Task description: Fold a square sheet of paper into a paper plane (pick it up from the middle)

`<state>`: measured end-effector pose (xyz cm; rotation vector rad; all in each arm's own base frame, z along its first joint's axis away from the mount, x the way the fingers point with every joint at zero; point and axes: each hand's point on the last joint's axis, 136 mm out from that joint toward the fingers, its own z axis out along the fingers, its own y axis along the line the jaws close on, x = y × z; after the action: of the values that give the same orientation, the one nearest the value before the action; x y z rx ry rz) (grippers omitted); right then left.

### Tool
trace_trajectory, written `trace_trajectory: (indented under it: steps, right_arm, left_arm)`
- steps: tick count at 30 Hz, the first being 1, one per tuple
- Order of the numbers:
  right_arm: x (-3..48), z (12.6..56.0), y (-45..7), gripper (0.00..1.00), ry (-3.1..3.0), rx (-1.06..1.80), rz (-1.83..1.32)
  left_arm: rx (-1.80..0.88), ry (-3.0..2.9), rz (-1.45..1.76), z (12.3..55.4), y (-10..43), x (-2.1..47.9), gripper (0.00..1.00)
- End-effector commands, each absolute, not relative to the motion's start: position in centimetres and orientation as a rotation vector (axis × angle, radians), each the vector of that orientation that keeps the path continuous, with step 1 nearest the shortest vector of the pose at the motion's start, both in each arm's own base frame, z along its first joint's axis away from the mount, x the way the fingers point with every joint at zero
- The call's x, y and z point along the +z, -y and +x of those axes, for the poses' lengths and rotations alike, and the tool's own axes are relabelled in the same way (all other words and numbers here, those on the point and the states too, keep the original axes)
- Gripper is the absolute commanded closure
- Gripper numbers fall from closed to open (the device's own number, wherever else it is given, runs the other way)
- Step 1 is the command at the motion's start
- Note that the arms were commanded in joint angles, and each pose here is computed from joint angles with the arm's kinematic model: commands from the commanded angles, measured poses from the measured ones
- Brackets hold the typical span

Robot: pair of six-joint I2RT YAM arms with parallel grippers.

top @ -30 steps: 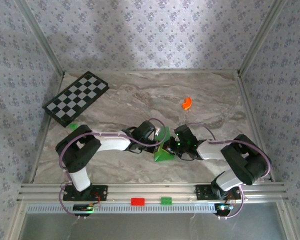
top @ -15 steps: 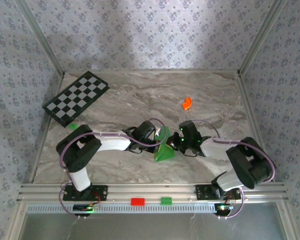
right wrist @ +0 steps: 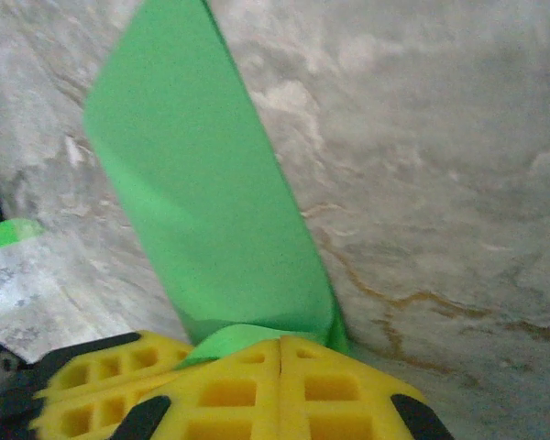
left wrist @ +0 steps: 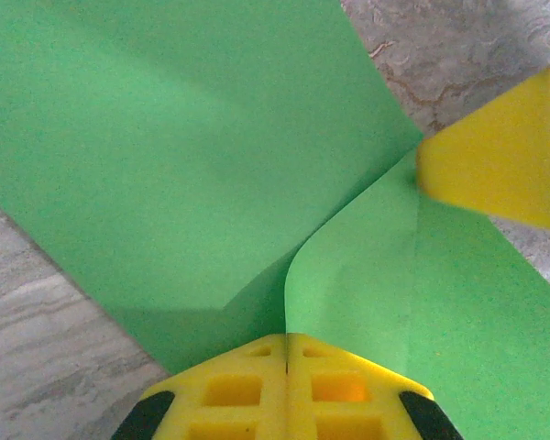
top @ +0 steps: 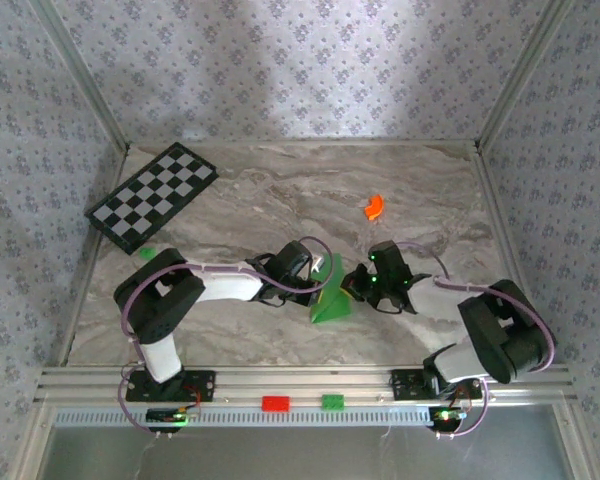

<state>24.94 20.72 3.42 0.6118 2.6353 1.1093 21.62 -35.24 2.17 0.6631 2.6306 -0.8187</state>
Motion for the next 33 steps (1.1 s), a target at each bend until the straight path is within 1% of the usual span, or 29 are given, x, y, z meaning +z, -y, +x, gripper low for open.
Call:
trace_trajectory:
  steps: [1,6,10,12,23,30,33]
  right_arm:
    - [4.9,25.6,-21.3,1.00,-2.624,1.146,0.591]
    - [2.9,25.0,-21.6,1.00,-2.688,1.135,0.611]
    - [0.1,24.2,-19.8,1.00,-2.733,1.049,0.729]
    - [-0.3,24.3,-19.1,1.00,-2.713,1.055,0.768]
    - [1.5,26.0,-17.2,1.00,-2.601,1.060,0.848]
    - [5.3,26.7,-18.2,1.00,-2.525,1.101,0.702]
    - [6.1,26.0,-20.3,1.00,-2.550,1.124,0.612]
  left_arm:
    - [-0.703,-2.763,0.701,20.0,33.0,-1.1,1.00]
    - [-0.704,-2.766,0.703,19.9,33.0,-1.1,1.00]
    - [-0.704,-2.770,0.702,19.9,33.0,-1.3,1.00]
    - [-0.704,-2.771,0.704,19.8,33.0,-1.3,1.00]
    - [-0.701,-2.782,0.709,19.6,32.8,-1.6,1.00]
    - [-0.705,-2.776,0.706,19.6,32.8,-1.3,1.00]
    - [-0.707,-2.775,0.706,19.7,32.9,-1.3,1.00]
